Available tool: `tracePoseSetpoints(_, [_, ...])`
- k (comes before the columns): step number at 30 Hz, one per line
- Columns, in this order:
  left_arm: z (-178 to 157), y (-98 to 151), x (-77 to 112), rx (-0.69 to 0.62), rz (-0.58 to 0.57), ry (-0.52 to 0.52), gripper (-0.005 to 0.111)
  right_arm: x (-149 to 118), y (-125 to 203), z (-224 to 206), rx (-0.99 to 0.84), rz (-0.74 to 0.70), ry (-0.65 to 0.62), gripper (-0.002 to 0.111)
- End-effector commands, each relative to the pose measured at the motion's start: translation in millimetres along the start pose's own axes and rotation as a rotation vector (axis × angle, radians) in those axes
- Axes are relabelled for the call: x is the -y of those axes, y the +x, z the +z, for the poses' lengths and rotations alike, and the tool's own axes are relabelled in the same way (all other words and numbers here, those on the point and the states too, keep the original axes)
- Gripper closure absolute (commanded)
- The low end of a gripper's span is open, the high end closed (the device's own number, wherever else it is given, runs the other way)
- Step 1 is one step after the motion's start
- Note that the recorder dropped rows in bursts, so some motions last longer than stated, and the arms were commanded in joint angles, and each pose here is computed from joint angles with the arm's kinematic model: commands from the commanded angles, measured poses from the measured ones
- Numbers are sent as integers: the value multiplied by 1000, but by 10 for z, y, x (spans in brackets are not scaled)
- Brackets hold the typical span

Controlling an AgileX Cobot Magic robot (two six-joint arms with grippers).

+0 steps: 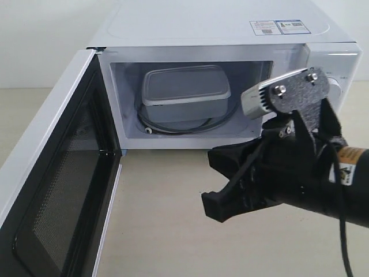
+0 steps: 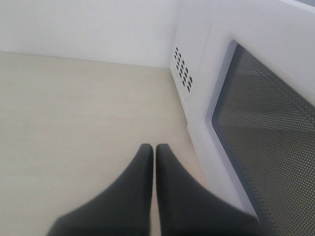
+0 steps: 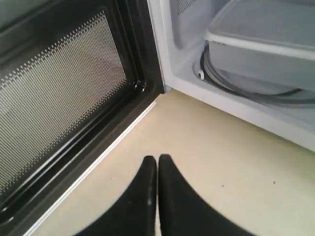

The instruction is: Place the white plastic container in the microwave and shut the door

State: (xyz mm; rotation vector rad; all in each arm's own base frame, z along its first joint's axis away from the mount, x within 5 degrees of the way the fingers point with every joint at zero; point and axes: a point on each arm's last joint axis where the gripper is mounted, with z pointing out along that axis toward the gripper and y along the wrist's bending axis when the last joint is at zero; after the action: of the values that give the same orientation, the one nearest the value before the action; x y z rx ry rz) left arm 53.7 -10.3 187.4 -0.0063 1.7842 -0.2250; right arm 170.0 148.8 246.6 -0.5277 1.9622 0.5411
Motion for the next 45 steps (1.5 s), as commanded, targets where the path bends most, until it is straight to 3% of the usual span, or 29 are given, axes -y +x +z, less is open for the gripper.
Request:
tracePoseSetpoints(1, [1,6,0,4,-3,4,102,-14,-76,-135,56,-7,-13,108])
tracePoseSetpoints(14, [1,6,0,4,-3,4,102,-20,-185,-285,142,-3,-22,108])
tracePoseSetpoints(20, [1,6,0,4,-3,4,102,-14,-314,-540,253,-127,-17,108])
tracePoseSetpoints(29, [1,6,0,4,-3,4,102,411,-523,-1285,535,-11,263,108])
tracePoseSetpoints(34, [1,6,0,4,-3,4,102,421,-302,-1735,463,-71,434,108])
tracePoseSetpoints(38, [1,6,0,4,-3,4,102,204,55,-2026,342,-65,526,108])
tracePoseSetpoints(40, [1,6,0,4,-3,4,102,180,178,-2036,324,-35,584,108])
tracePoseSetpoints(45, [1,6,0,4,-3,4,102,441,485,-1774,386,115,656,108])
